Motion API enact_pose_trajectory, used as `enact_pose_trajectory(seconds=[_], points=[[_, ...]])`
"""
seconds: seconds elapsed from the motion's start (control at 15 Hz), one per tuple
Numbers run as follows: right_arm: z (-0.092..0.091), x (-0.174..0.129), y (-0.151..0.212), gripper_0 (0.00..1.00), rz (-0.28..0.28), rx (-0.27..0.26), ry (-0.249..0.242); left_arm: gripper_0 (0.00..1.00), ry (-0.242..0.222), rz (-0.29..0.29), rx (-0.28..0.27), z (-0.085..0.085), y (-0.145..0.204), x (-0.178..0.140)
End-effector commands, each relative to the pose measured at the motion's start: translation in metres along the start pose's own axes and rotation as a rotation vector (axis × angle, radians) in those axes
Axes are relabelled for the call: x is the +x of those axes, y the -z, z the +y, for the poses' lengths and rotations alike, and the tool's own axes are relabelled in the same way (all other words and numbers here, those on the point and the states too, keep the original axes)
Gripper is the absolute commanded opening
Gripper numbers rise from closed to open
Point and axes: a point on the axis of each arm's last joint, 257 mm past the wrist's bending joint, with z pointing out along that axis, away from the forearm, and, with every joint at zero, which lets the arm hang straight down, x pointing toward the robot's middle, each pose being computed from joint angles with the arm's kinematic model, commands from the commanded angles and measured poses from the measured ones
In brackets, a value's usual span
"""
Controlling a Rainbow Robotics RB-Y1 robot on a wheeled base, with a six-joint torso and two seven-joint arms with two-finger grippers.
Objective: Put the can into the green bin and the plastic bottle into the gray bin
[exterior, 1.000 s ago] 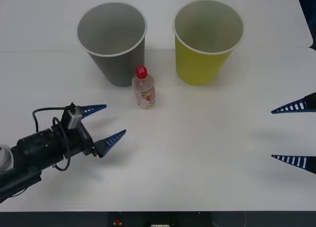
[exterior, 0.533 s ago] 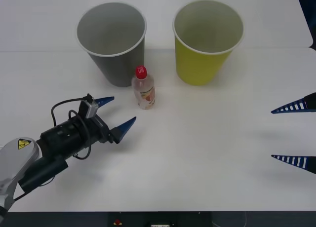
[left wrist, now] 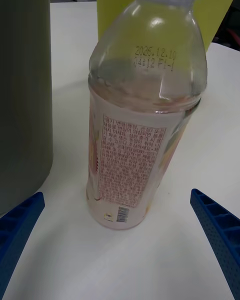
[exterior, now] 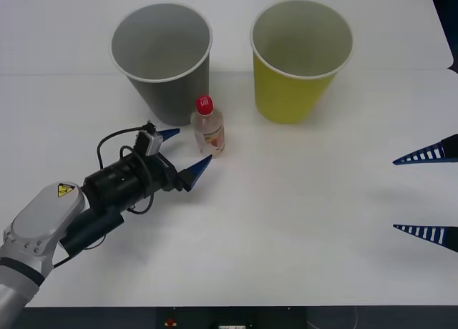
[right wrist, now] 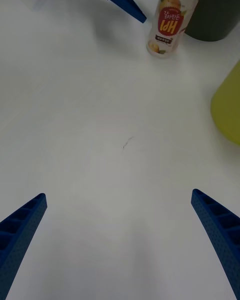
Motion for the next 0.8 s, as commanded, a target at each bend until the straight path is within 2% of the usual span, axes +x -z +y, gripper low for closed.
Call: enact_pose_trajectory(seconds=[0.07, 0.4, 0.8], points=[[0.000, 0.000, 0.000, 1.00, 0.000, 0.000, 0.000, 1.00, 0.002, -0.008, -0.005, -0.001, -0.015, -0.006], [0.000, 0.000, 0.000, 1.00, 0.000, 0.000, 0.000, 1.00, 0.003, -0.022, -0.003, -0.008, -0.038, -0.019], [0.000, 0.000, 0.000, 1.00, 0.000, 0.000, 0.000, 1.00, 0.000, -0.013, -0.030, -0.006, -0.048, -0.018]])
